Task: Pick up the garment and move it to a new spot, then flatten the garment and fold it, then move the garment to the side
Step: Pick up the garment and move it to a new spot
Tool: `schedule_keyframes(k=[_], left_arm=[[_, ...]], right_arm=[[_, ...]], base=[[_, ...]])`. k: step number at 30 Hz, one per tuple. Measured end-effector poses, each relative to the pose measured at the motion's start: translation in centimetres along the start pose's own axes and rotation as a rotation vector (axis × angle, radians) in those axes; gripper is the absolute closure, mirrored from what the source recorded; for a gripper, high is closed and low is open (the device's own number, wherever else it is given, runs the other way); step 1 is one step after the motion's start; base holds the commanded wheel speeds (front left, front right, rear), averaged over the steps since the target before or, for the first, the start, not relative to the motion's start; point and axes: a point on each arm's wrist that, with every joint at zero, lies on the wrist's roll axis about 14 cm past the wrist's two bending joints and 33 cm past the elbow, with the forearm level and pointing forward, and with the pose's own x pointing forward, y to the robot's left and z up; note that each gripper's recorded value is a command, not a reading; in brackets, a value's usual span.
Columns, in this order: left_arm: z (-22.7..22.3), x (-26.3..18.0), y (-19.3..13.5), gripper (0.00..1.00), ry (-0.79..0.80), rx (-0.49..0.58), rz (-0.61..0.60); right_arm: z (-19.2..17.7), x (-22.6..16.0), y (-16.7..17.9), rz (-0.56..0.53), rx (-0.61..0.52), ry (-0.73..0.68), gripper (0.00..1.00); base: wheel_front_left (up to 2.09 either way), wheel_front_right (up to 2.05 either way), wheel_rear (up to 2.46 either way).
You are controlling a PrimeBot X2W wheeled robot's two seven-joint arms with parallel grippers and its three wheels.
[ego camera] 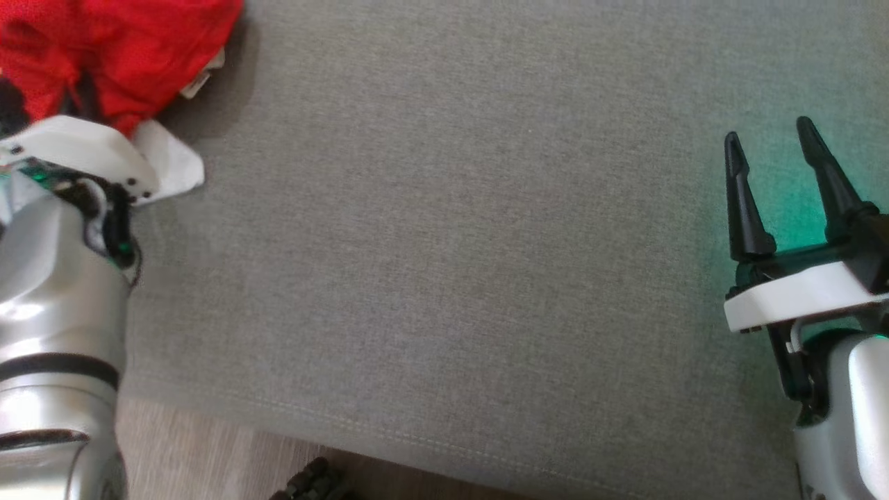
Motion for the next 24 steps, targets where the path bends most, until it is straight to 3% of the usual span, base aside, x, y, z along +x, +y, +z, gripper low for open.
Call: schedule_keyframes(k=[9, 18, 24], left_arm=[[14.2, -3.5, 1.6, 1.00, -0.442, 0.012, -0.002], [17.3, -10.6, 1.5, 1.00, -0.642, 0.012, -0.062], [14.7, -15.0, -1.0, 1.00, -0.653, -0.004, -0.151]], right_arm=[[2.9, -0.7, 1.7, 0.019, -0.003, -0.062, 0.00], [5.7, -3.5, 2.4, -0.002, 0.004, -0.133, 0.00], [6.7, -6.7, 1.2, -0.065, 0.017, -0.158, 0.00]], base=[[0.00, 0.00, 0.00], [0.00, 0.00, 0.00], [0.00, 0.00, 0.00]])
